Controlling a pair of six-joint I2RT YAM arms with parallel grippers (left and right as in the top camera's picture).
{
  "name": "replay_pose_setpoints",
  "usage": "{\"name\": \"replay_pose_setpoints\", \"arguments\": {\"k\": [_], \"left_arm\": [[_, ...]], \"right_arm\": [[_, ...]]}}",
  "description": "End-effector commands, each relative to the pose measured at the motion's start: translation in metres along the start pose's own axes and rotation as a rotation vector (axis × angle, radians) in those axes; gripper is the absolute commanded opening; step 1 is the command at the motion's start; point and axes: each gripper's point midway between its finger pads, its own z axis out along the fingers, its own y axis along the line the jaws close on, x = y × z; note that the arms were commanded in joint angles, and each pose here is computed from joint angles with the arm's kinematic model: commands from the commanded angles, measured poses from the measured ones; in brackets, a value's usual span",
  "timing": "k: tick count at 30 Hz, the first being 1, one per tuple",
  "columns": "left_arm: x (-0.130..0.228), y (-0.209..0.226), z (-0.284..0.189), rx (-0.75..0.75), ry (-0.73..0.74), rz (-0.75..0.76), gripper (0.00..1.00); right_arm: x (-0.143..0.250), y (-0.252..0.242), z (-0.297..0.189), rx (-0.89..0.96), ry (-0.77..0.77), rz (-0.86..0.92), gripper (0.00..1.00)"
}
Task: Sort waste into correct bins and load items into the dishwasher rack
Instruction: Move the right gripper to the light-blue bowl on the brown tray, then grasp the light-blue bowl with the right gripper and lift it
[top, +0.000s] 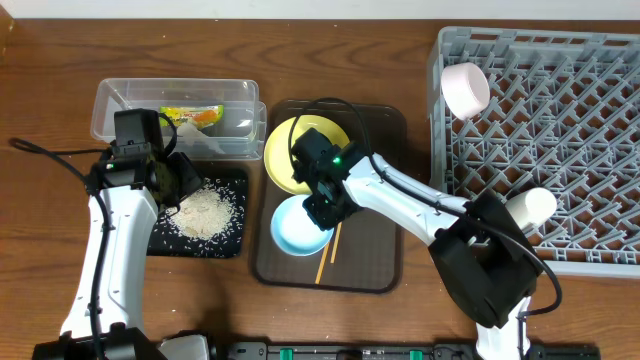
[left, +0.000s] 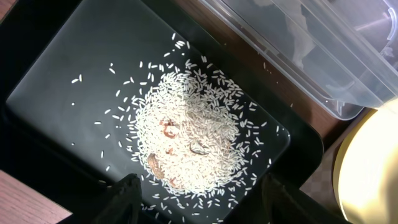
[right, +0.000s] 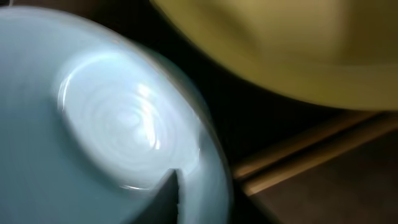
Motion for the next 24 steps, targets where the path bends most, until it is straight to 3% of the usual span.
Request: {"name": "replay_pose_setpoints", "arguments": {"k": [1, 7, 15, 24], "left_arm": [[-0.003, 0.000, -0.003, 0.002, -0.009, -0.013, 0.65], [-0.003, 0.000, -0.003, 0.001, -0.007, -0.013, 0.65], [-0.003, 0.000, -0.003, 0.001, -0.007, -0.013, 0.65], [-0.003, 0.000, -0.003, 0.002, -0.008, -0.013, 0.65]], "right_arm": [[-0.004, -0.004, -0.004, 0.033, -0.020, 0.015, 0.01], [-0.031, -0.035, -0.049, 0.122, -0.162, 0.086, 0.01], [-0.064, -0.134, -0.178, 0.397, -0.502, 0.278, 0.01], [-0.008, -0.282, -0.282, 0.895, -0.647, 0.638, 0.01]]}}
